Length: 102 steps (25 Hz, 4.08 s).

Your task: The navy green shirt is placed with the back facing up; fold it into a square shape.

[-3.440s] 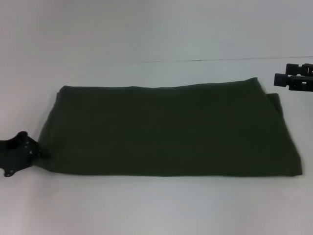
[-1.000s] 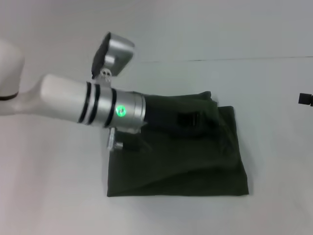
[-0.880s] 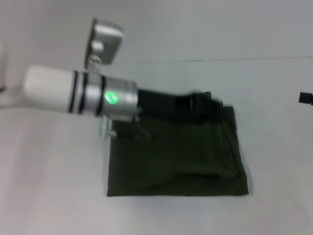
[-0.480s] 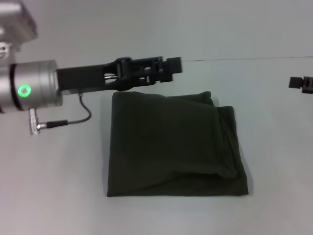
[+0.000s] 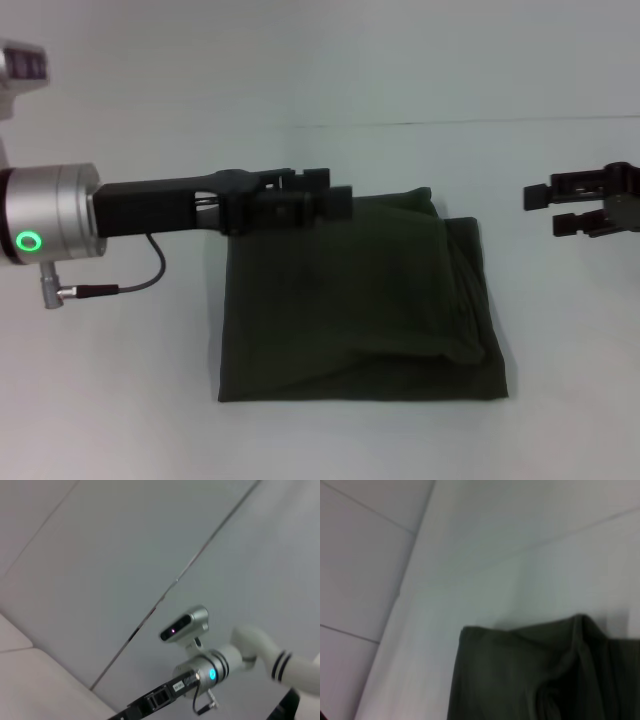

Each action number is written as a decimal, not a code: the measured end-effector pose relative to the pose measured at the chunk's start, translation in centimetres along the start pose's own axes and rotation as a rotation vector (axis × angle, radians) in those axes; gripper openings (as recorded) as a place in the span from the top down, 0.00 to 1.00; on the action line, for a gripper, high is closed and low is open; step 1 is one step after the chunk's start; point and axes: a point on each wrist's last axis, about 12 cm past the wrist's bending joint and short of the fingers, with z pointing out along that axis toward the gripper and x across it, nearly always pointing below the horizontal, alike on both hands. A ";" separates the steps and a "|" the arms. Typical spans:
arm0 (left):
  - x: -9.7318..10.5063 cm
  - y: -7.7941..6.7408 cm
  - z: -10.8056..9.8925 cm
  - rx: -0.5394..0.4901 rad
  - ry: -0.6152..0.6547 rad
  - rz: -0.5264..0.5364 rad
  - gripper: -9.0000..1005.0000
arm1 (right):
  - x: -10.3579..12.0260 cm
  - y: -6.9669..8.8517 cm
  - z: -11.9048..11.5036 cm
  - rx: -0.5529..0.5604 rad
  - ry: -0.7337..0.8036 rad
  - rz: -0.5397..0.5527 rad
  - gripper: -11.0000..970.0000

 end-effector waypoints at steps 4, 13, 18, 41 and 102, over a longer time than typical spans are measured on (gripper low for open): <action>0.1 0.1 -0.9 -0.031 0.012 0.138 0.05 | -0.9 1.2 1.6 0.045 0.079 0.015 0.03; -0.6 -0.3 -3.1 -0.102 -0.022 0.418 0.05 | -2.1 2.5 5.1 0.113 0.108 0.045 0.03; -0.1 -0.1 -4.1 -0.147 -0.078 0.496 0.05 | -2.1 2.7 7.4 0.142 0.095 0.039 0.03; 0.9 -0.4 -4.3 -0.160 -0.164 0.505 0.05 | 0.0 3.6 13.7 0.162 0.054 -0.061 0.11; -1.8 -0.4 -5.5 -0.180 -0.152 0.189 0.05 | 1.8 -2.5 6.1 0.401 -0.412 -0.895 0.10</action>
